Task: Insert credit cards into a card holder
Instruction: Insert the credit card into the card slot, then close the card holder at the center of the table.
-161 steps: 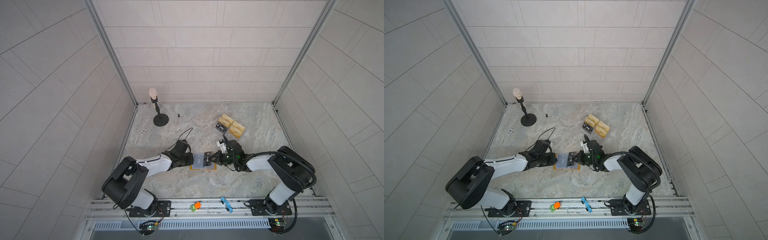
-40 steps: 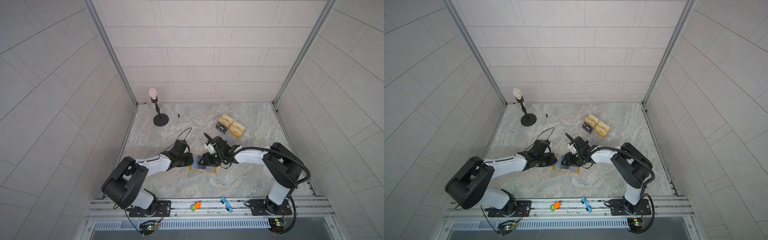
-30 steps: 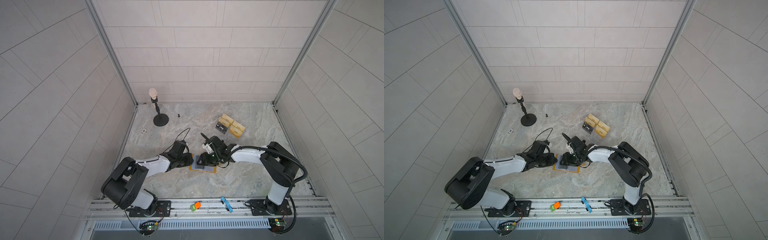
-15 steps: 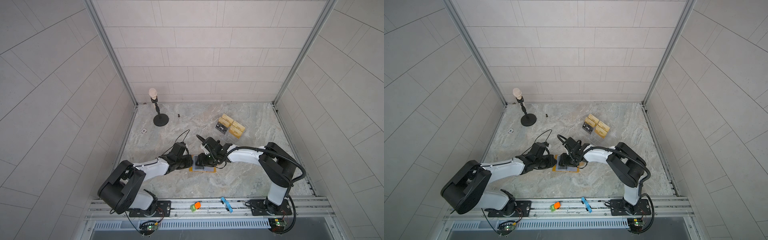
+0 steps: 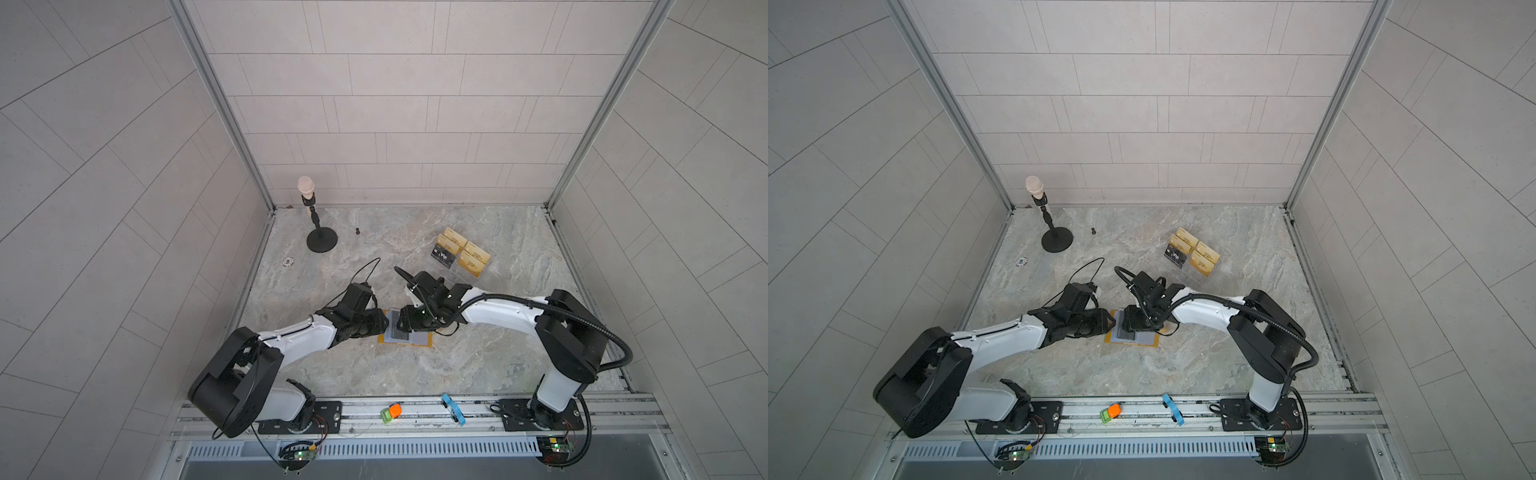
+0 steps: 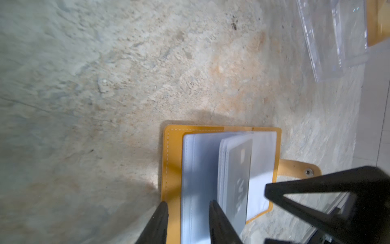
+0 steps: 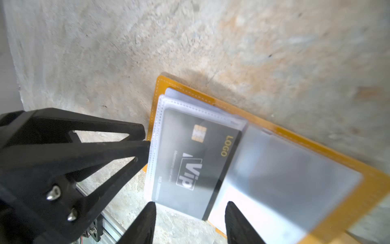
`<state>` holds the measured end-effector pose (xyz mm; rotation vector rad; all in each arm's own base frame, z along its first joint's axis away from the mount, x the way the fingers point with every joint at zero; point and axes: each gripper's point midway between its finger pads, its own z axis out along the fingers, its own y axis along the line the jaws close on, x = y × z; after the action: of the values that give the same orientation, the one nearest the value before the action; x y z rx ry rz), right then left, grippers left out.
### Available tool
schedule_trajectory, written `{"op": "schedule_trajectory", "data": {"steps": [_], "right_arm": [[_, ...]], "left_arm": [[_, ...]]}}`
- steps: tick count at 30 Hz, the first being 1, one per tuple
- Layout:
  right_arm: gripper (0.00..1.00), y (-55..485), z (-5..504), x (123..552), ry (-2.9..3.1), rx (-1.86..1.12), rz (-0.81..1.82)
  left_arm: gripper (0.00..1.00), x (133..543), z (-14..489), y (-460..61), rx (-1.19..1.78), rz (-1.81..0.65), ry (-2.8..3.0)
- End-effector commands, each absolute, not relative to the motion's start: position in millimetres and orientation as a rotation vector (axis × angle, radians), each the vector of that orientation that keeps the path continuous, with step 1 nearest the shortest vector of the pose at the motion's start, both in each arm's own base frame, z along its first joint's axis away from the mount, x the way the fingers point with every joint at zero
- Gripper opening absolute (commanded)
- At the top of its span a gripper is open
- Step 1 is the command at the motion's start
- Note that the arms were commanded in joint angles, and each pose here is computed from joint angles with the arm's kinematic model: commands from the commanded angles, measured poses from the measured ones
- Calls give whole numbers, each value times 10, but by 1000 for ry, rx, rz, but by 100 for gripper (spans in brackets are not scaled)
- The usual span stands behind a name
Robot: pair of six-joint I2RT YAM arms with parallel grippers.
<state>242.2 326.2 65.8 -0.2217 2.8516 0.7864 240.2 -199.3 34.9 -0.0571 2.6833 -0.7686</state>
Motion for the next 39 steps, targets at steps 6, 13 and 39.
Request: {"op": "schedule_trajectory", "data": {"steps": [6,13,39], "right_arm": [[41,3096,669,2449,2847,-326,650],[29,3240,491,2456,2855,-362,688],[20,3104,-23,2520,2944,-453,594]], "left_arm": [[59,2391,414,-1739,-67,-636,2690],[62,2330,392,-1960,22,-811,2728],[57,2271,281,-2182,-101,-1147,2751]]}}
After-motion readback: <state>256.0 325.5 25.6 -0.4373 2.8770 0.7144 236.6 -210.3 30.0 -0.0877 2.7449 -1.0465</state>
